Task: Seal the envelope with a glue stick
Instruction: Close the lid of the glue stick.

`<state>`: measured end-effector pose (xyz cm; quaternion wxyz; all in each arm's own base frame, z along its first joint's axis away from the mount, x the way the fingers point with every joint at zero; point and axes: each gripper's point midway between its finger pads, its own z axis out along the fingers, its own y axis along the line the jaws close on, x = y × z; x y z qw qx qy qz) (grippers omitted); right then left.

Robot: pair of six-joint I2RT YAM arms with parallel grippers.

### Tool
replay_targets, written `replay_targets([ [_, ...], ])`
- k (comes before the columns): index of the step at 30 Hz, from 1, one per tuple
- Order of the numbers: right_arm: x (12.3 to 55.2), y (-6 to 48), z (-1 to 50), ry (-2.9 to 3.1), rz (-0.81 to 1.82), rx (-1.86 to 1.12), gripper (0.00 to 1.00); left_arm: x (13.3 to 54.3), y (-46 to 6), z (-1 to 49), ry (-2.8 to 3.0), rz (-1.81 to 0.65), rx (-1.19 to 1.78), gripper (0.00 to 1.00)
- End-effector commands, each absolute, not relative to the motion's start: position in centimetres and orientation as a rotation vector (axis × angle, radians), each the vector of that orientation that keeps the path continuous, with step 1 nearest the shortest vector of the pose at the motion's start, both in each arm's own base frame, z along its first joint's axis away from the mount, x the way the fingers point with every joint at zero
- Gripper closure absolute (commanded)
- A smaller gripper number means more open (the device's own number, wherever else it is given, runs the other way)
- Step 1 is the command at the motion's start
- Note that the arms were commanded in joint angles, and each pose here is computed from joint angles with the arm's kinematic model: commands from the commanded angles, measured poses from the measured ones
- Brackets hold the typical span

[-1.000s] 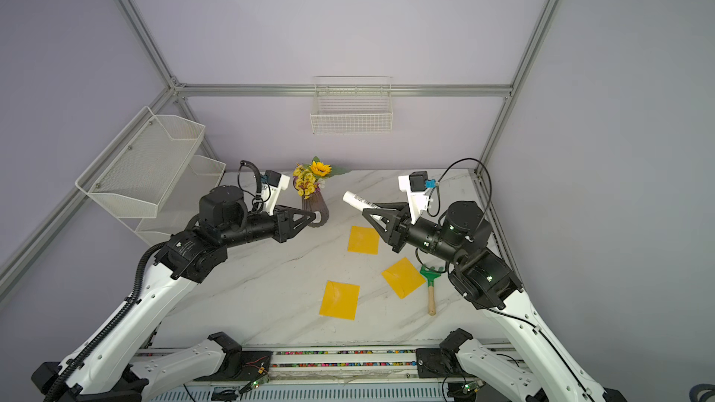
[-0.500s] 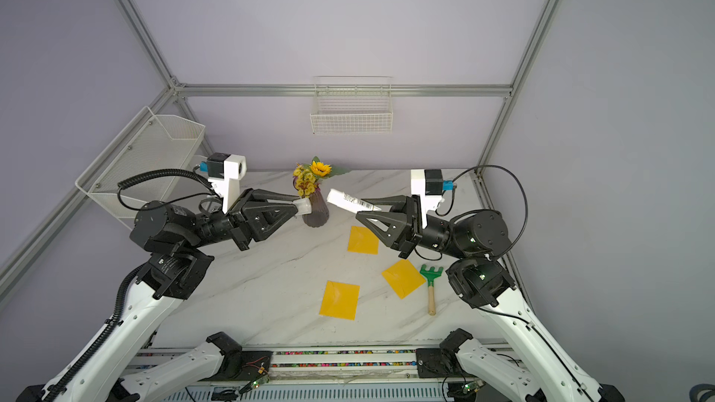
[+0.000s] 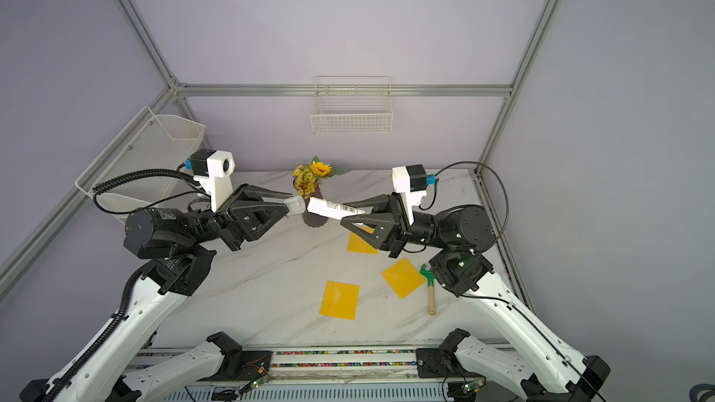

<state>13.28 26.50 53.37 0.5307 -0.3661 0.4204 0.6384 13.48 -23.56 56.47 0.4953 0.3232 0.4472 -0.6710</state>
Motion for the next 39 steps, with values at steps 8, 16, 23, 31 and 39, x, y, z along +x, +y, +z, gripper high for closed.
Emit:
replay_targets([
  [8,12.1,27.3,53.9,0.991,1.489,-0.932,1.00,12.8,-23.3,57.0,1.048,-1.627,0.795,0.89],
  [16,13.0,26.9,53.7,1.084,1.428,-0.871,1.00,12.6,-23.4,56.6,1.059,-1.621,0.821,0.89],
  [23,12.8,26.1,55.0,1.049,1.425,-0.823,1.00,12.6,-23.5,56.2,1.071,-1.617,0.829,0.89],
  [31,13.1,26.1,54.7,1.082,1.411,-0.816,1.00,12.3,-23.3,56.3,1.056,-1.619,0.833,0.89],
  [39,13.0,27.1,53.2,1.163,1.442,-0.889,1.00,12.3,-23.4,56.2,1.062,-1.620,0.834,0.89],
])
